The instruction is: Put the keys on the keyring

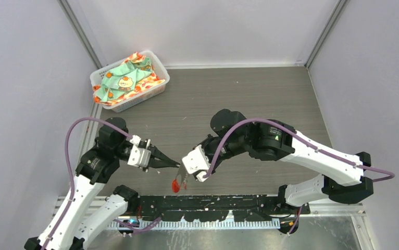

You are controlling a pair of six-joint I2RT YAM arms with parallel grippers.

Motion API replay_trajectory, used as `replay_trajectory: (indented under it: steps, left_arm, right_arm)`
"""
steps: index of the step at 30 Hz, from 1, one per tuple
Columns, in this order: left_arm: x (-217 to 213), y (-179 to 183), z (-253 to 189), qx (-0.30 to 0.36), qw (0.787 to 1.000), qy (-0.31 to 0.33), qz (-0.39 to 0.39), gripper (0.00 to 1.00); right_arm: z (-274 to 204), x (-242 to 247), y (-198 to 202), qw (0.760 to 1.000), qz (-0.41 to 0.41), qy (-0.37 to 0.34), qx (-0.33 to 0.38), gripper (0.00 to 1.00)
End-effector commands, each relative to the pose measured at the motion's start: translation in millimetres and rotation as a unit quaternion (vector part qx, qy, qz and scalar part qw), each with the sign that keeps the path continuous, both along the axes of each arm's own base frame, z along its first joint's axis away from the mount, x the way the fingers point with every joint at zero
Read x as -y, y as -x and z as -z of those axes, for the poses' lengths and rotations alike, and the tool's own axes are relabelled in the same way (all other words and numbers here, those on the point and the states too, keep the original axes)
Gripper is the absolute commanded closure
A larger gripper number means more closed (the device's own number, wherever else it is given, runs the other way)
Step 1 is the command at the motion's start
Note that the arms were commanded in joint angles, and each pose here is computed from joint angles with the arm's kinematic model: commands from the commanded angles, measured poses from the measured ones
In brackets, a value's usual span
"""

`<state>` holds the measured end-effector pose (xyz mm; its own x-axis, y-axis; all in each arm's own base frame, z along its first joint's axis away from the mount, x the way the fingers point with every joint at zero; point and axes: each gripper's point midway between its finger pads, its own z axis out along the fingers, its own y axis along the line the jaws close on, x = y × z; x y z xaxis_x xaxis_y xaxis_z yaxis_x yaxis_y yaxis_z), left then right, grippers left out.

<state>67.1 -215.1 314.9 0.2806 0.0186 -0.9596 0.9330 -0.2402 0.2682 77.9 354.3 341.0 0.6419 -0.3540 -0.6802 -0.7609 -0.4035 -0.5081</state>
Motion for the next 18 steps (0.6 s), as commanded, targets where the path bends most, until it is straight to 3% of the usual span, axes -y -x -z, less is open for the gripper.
replay_trajectory:
  steps: [1, 18]
  left_arm:
    - [4.6, 3.8, 4.2, 0.015, 1.000, -0.014, 0.015, 1.00]
    - [6.0, 3.5, 0.5, 0.021, 0.999, -0.024, 0.016, 1.00]
  right_arm:
    - [-14.5, -1.1, -3.4, 1.000, 0.005, -0.016, 0.024, 0.99]
    - [4.0, 1.7, 7.4, 0.998, -0.019, 0.029, 0.059, 0.99]
